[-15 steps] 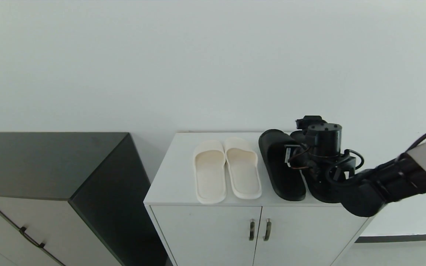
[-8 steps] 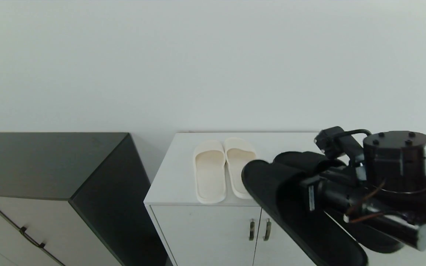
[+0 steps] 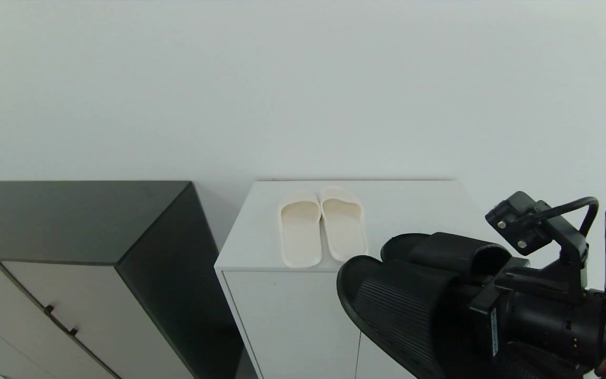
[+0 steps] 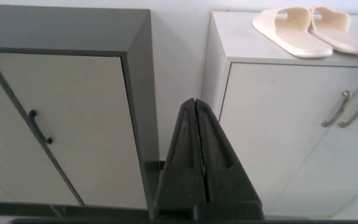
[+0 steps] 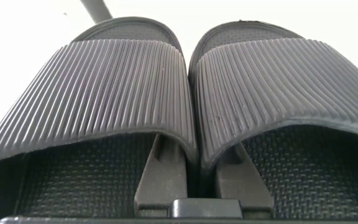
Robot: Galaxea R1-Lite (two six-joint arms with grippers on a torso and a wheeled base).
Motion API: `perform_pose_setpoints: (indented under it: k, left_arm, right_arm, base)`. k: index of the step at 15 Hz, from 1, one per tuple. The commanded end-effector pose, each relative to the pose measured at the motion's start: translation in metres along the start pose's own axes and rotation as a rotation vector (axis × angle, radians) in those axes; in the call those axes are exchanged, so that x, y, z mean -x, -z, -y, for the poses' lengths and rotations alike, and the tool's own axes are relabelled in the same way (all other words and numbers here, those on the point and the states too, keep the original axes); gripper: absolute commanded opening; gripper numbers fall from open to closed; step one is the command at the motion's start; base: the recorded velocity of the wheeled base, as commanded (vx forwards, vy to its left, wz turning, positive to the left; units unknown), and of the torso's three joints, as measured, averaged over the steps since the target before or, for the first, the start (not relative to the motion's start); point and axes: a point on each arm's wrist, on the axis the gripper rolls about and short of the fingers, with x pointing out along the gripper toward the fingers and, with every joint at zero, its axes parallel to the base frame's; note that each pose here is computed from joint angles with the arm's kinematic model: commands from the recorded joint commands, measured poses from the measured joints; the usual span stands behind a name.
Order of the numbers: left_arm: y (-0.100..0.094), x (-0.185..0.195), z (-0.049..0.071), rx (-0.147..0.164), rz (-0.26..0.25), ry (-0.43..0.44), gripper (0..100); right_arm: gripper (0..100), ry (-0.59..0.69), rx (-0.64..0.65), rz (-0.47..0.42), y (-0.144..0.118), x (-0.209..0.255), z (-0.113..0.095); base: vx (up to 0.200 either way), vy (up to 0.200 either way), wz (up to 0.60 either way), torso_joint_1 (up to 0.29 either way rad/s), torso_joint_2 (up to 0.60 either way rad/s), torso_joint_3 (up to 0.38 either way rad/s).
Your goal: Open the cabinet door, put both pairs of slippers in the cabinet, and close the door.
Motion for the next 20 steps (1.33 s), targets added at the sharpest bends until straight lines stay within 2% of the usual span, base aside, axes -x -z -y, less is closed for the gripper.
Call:
perform_pose_setpoints:
  k: [1,11,17,20]
  left_arm:
    - [0.0,0.0,0.0,0.0,0.0,-0.001,0]
    - [0.0,0.0,0.0,0.0,0.0,-0.001,0]
    - [0.0,0.0,0.0,0.0,0.0,-0.001,0]
    - [0.0,0.0,0.0,0.0,0.0,-0.001,0]
  right_arm:
    - [0,0.001,-0.001,0.003,0.0005,0.002,0.0005]
    - [0,-0.032,0.007,-0.011,0.0052,0.0044,-0.0011]
    - [0,-0.037,0.009,-0.013,0.0057,0.0044,-0.0011]
    - [0,-0.038,0.009,-0.013,0.0057,0.0044,-0.0012]
  base:
    - [0.0,0.0,0.0,0.0,0.0,0.0]
    - [0.0,0.0,0.0,0.0,0.0,0.0]
    - [0.0,-0.2,0.0,0.006,0.0,0.001]
    - [0.0,0.0,0.0,0.0,0.0,0.0]
